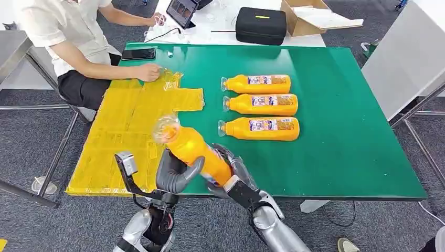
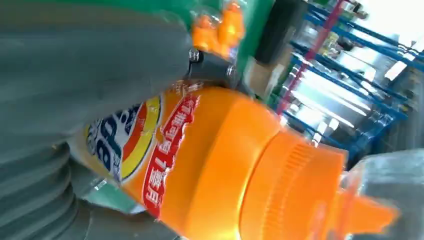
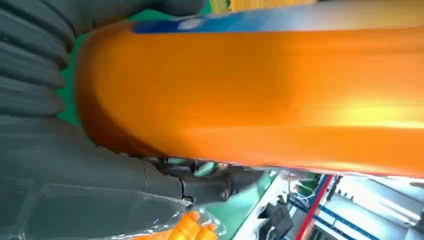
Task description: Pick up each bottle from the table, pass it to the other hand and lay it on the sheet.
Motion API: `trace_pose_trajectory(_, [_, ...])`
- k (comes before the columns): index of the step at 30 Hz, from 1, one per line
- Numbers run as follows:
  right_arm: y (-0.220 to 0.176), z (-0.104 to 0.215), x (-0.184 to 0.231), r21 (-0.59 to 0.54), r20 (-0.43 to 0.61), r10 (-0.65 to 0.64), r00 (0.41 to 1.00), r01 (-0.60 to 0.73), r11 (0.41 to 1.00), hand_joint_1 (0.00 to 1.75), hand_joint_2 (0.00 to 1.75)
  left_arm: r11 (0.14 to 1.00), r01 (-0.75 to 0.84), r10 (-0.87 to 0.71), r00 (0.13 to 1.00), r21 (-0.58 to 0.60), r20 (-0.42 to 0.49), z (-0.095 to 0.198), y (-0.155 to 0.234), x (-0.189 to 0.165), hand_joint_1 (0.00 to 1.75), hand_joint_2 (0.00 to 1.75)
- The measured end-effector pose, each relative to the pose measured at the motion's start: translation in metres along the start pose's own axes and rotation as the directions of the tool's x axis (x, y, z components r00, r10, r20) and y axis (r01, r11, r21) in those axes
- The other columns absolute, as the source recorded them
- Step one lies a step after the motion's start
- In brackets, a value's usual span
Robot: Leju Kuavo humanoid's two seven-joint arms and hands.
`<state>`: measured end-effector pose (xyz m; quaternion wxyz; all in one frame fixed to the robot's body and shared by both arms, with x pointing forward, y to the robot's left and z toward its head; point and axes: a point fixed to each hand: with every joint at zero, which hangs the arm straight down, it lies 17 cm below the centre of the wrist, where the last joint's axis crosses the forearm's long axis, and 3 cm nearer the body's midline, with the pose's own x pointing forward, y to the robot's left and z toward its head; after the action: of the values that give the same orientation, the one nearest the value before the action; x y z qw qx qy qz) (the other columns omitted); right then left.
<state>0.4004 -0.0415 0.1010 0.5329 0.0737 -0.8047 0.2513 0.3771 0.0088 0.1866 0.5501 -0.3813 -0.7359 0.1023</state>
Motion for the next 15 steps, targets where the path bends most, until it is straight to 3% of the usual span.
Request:
trace_pose_trajectory(1, [-0.002, 0.0, 0.001, -0.017, 0.008, 0.012, 1.0, -0.012, 1.0, 0.0, 0.0, 1.0, 0.018, -0.018, 1.0, 0.012, 0.001, 0.0, 0.002, -0.001, 1.75, 1.75])
trace_pose_trajectory(5, [-0.025, 0.007, 0.001, -0.152, 0.014, 0.157, 0.987, -0.153, 0.976, 0.0, 0.0, 0.987, 0.135, -0.138, 0.99, 0.082, 0.027, 0.002, 0.02, 0.005, 1.75, 1.75])
trace_pose_trajectory(9, [-0.083, 0.032, 0.019, -0.412, -0.008, 0.418, 0.909, -0.384, 0.826, 0.0, 0.0, 0.926, 0.314, -0.337, 0.937, 0.207, 0.087, 0.008, 0.047, 0.033, 1.75, 1.75])
trace_pose_trajectory(13, [-0.147, 0.056, 0.053, -0.593, -0.064, 0.512, 0.856, -0.445, 0.671, 0.0, 0.0, 0.872, 0.399, -0.445, 0.887, 0.282, 0.121, 0.014, 0.064, 0.061, 1.75, 1.75])
trace_pose_trajectory(15, [-0.15, 0.057, 0.055, -0.6, -0.068, 0.514, 0.855, -0.447, 0.663, 0.0, 0.0, 0.869, 0.404, -0.451, 0.884, 0.285, 0.122, 0.015, 0.065, 0.062, 1.75, 1.75])
